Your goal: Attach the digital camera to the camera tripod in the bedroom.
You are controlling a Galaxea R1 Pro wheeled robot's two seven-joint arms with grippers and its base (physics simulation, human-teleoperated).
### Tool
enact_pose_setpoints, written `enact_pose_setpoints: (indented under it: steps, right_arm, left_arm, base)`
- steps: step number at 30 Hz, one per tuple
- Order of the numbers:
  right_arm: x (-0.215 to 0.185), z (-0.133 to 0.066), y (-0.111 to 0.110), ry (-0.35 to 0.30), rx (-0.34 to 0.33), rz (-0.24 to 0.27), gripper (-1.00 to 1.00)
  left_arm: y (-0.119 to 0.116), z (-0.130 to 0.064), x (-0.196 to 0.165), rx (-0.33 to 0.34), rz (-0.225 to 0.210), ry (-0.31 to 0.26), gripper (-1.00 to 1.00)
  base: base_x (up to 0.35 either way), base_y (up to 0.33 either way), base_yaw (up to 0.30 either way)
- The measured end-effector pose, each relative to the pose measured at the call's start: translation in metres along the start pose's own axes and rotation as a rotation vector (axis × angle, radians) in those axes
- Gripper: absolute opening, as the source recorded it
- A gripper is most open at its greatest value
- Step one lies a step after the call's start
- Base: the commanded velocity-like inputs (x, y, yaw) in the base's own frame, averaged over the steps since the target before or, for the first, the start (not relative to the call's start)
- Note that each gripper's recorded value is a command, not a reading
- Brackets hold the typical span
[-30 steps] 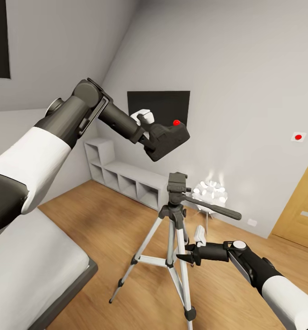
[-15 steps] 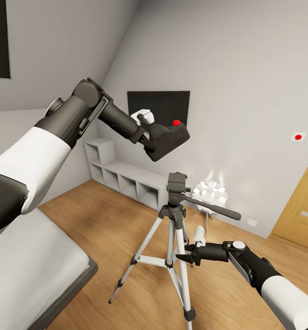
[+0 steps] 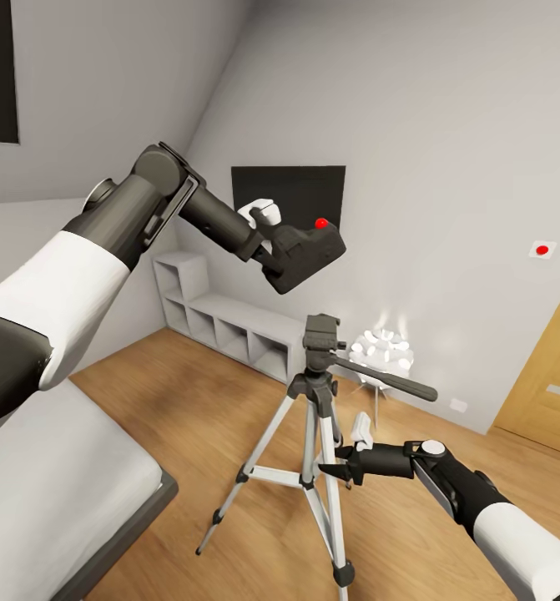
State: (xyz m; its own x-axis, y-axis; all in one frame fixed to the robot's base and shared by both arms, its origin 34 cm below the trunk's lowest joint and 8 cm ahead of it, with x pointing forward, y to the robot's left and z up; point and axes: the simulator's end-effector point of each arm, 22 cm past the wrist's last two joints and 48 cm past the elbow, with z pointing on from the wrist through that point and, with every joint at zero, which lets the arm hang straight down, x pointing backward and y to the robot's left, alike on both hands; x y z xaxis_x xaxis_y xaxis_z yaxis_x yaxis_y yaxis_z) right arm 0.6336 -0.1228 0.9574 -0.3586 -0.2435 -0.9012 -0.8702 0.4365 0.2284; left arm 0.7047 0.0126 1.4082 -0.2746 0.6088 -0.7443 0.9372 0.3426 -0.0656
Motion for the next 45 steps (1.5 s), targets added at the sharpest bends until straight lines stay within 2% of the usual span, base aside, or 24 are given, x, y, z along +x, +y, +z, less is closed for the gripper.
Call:
enact_pose_setpoints:
  steps: [17, 23, 30, 32, 41, 45]
  right_arm:
    - [0.000, 0.000, 0.000, -0.001, 0.001, 0.000, -1.00]
    - [0.000, 0.000, 0.000, 0.000, 0.000, 0.000, -1.00]
    - [0.000, 0.000, 0.000, 0.000, -0.001, -0.001, -1.00]
    - [0.000, 0.000, 0.000, 0.000, -0.001, -0.001, -1.00]
    - [0.000, 0.000, 0.000, 0.000, -0.001, -0.001, -1.00]
    - [0.000, 0.000, 0.000, 0.001, -0.001, -0.001, -1.00]
  left_arm:
    - [-0.008, 0.006, -0.005, 0.013, 0.014, 0.003, -1.00]
    - [-0.020, 0.018, -0.009, 0.031, 0.039, 0.020, -1.00]
    - [-0.024, 0.022, -0.007, 0.031, 0.055, 0.038, -1.00]
    - [-0.025, 0.022, -0.007, 0.028, 0.068, 0.043, -1.00]
    - [-0.025, 0.035, 0.013, 0.005, 0.142, 0.136, -1.00]
    - [-0.025, 0.036, 0.017, 0.014, 0.165, 0.149, -1.00]
  base:
    - [0.000, 0.000, 0.000]
    - [0.000, 0.000, 0.000]
    - [0.000, 0.000, 0.000]
    - [0.000, 0.000, 0.000]
    - [0.000, 0.000, 0.000]
    - [0.000, 0.000, 0.000]
